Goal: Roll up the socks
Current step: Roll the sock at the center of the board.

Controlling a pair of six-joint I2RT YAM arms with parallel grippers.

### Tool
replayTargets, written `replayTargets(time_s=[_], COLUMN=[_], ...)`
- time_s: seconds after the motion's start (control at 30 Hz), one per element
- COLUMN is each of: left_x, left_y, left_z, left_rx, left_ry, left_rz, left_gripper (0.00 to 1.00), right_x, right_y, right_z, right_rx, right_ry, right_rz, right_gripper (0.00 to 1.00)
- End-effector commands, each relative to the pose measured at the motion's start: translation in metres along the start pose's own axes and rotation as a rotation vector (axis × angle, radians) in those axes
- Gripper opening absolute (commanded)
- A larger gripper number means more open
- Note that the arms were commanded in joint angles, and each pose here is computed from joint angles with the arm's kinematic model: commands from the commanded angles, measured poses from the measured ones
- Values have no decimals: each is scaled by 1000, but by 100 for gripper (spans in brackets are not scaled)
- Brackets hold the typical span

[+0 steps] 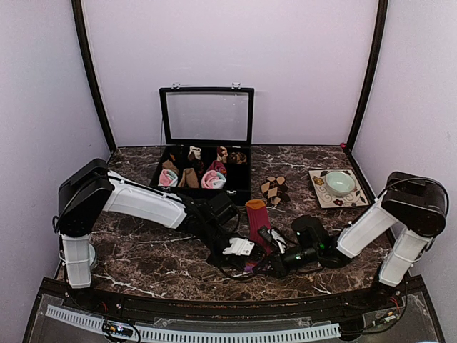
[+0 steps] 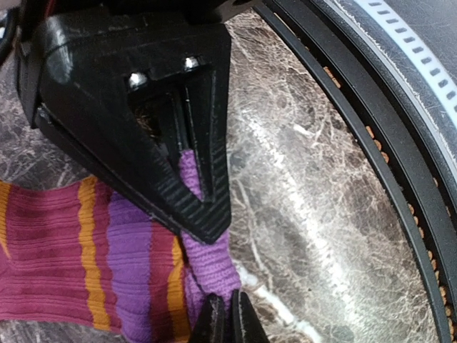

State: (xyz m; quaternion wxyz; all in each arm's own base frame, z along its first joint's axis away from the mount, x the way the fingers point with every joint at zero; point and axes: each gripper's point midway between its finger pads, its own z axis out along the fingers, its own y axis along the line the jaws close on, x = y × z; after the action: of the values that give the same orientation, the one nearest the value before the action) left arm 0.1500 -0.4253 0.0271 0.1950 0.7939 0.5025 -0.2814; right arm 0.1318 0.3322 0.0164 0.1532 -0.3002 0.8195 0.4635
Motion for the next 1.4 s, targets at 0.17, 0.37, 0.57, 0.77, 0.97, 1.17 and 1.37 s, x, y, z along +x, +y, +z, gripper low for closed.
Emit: replayTargets(time_s=[0.17,0.37,0.57,0.77,0.97,1.17,1.37], left_x=[11,4,-9,-12,-8,-5,1], left_y=[-12,-6,3,3,1,6,8], left_z=[9,0,-18,-18,-12,-6,0], left_rx=[69,31,-38,-39,-26,-36,-32], left_ry=[40,39,36,24,33,41,53], left_rz=[-80,-74,-50,-61,-54,-47,-62], left_gripper=[21,32,39,39,39,37,23], right_x=[43,51,57,56,57,59,56], right_y=[-36,-38,-39,-38,-37,-36,-34], right_z=[-8,-6,-6,-4,-4,-5,-5], right_rx=[162,155,145,133,124,117,115], right_ry=[137,162,168,161,160,161,150], right_rz=[79,95,109,118,127,134,136], right_gripper=[3,0,0,0,0,0,0])
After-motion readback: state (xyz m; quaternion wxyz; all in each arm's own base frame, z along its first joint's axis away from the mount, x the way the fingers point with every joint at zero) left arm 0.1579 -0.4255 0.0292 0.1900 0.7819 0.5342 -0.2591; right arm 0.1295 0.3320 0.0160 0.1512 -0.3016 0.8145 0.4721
